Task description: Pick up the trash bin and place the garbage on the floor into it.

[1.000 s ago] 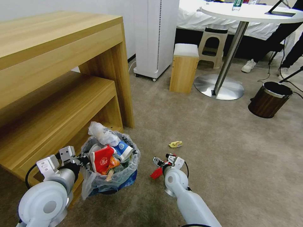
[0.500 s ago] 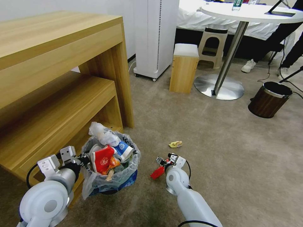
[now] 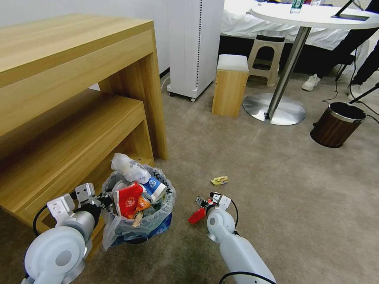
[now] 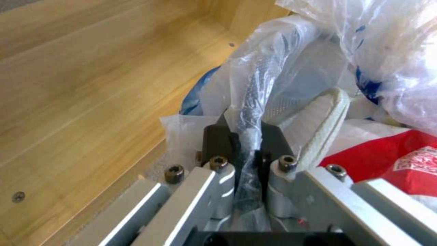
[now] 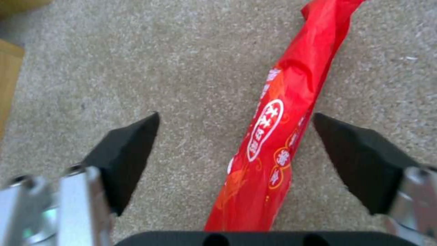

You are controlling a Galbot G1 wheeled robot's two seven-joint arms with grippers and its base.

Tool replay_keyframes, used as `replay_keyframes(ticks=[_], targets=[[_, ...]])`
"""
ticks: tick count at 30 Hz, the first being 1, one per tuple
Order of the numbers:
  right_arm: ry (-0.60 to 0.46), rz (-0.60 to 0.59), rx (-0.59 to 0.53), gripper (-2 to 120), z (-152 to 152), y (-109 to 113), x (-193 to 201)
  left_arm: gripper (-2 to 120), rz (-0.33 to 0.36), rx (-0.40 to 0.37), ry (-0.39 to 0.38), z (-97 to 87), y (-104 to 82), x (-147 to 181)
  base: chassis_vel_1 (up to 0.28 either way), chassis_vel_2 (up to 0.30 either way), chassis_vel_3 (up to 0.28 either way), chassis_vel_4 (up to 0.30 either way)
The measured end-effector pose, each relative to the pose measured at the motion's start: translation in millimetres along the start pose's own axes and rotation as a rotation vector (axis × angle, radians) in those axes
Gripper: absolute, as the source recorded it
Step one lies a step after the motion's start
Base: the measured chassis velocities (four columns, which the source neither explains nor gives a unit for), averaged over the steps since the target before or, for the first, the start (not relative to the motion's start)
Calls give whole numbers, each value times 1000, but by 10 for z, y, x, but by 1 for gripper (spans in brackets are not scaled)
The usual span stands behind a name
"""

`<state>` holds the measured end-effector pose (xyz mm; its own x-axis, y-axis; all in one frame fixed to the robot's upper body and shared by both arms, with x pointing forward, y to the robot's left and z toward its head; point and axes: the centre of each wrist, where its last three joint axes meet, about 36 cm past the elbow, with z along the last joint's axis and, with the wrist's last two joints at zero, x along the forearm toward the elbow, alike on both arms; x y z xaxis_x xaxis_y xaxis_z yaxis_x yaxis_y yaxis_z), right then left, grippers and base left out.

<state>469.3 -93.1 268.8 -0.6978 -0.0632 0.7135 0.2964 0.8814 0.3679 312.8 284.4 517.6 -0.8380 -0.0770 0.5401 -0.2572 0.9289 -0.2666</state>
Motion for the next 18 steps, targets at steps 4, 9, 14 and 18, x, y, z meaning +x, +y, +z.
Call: replay_keyframes(ticks=[4, 9, 14, 18], targets=[[2, 10, 8, 68, 10, -14, -32, 3, 0, 0, 2, 8, -2, 0, 0, 0, 0, 0], [7, 10, 12, 48, 25, -38, -58, 3, 0, 0, 1, 5, -2, 0, 0, 0, 0, 0], [4, 11, 16, 28, 27, -48, -71, 3, -1, -1, 1, 7, -2, -10, 0, 0, 0, 0], [2, 13, 17, 21, 20, -59, -73, 3, -1, 0, 3, 11, -3, -15, 0, 0, 0, 0]])
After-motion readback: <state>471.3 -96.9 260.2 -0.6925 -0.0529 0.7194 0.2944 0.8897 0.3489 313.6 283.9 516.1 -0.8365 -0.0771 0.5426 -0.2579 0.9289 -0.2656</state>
